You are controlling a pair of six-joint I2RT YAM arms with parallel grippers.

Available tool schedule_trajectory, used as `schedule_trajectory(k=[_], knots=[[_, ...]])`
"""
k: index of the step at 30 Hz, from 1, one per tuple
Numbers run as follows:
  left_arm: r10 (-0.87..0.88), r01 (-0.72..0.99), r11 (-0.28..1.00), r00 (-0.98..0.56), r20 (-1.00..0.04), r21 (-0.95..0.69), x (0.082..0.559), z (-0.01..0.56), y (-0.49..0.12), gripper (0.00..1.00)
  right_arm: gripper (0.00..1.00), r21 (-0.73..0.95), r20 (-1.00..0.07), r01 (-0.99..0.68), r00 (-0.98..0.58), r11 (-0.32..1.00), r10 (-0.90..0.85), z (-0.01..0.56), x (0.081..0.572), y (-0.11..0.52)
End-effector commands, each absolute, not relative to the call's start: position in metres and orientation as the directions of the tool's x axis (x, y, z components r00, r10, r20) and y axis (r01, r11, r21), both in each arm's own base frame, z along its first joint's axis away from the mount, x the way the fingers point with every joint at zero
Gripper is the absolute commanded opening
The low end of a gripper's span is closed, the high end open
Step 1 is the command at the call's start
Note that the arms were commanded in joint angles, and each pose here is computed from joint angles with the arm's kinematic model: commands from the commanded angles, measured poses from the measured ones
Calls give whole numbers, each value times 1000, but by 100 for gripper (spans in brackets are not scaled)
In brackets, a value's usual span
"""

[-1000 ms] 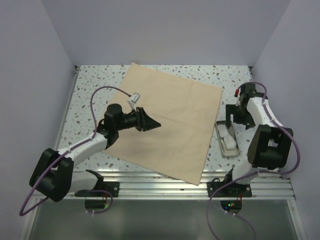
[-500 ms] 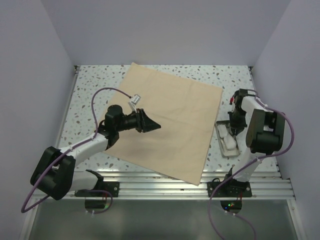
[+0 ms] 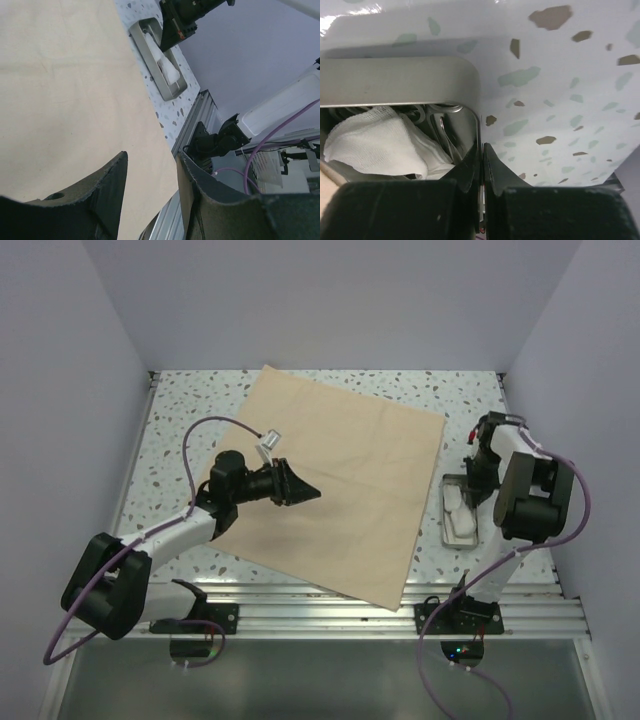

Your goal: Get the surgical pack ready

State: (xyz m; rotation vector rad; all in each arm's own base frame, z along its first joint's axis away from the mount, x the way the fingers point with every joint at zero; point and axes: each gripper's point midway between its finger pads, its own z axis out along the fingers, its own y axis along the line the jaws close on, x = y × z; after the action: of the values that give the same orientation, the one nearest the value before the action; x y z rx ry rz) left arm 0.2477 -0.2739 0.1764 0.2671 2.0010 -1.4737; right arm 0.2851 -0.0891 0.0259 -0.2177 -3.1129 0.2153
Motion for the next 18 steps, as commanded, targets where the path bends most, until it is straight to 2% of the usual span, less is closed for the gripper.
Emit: schedule_trajectory(k=[1,4,6,10,12,13,14,16,18], knots=[[-229,515,370,-757,-613,-774,254,183,-270,47,0,-181,-152,147,-981,972,120,84,310,-103],[-239,494,390,-761,-603,-777,255,180,-268,47,0,-133,-234,136,-967,982,102,109,325,-95],[-250,479,410,-759,-601,-776,258,179,-266,46,0,-124,-248,120,-965,985,87,118,330,-87],[-263,415,514,-757,-599,-750,276,174,-258,45,0,-102,-264,66,-964,993,37,126,350,-32],[-260,382,570,-756,-601,-727,284,172,-254,46,0,-41,-292,136,-949,990,118,127,359,3],[-262,371,585,-756,-600,-722,287,170,-252,47,0,-27,-306,102,-948,994,89,131,364,30],[-264,356,604,-755,-600,-713,289,168,-250,47,0,-27,-309,158,-940,987,142,128,367,41],[-253,339,649,-749,-613,-682,300,169,-247,47,0,10,-303,127,-945,992,124,128,370,77],[-245,316,686,-748,-617,-655,306,169,-243,47,0,10,-239,123,-963,992,122,110,367,101]])
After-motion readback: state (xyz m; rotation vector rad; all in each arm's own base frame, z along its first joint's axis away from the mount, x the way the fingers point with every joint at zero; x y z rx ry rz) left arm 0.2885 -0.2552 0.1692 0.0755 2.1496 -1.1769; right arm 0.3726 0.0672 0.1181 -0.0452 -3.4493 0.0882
